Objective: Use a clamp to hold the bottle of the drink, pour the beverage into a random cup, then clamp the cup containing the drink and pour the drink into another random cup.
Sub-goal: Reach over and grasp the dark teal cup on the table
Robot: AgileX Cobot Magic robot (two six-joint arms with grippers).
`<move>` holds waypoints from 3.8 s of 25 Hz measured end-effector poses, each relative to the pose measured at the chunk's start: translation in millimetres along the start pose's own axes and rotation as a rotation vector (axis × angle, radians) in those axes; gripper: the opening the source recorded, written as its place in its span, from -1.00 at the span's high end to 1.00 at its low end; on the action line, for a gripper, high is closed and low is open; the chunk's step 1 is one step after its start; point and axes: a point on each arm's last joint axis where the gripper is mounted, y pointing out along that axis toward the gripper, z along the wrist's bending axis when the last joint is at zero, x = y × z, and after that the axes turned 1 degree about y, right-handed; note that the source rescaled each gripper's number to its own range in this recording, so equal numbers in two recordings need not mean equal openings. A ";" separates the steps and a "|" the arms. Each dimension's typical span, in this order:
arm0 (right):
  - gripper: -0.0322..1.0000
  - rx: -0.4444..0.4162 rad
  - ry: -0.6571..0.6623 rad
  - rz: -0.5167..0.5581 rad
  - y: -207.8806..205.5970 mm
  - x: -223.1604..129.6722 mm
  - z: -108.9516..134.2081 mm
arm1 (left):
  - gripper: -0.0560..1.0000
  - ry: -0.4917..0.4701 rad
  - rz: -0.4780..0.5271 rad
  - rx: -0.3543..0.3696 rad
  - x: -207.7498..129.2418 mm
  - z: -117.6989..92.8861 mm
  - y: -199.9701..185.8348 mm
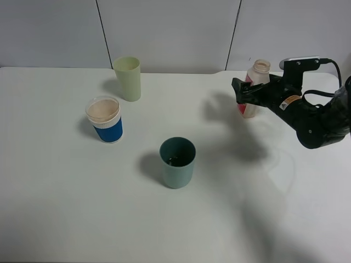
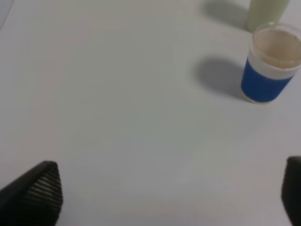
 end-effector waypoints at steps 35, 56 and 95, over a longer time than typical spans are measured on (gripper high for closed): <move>-0.95 -0.122 -0.075 -0.076 -106.7 146.9 4.4 | -0.58 0.000 0.000 0.000 0.0 0.0 0.0; -0.95 -0.124 -0.142 0.098 -208.4 181.8 17.1 | -0.58 0.000 0.000 0.000 0.0 0.0 0.0; -0.95 -0.167 0.041 0.274 -346.8 159.9 31.9 | -0.58 0.000 0.000 0.000 0.0 0.0 0.0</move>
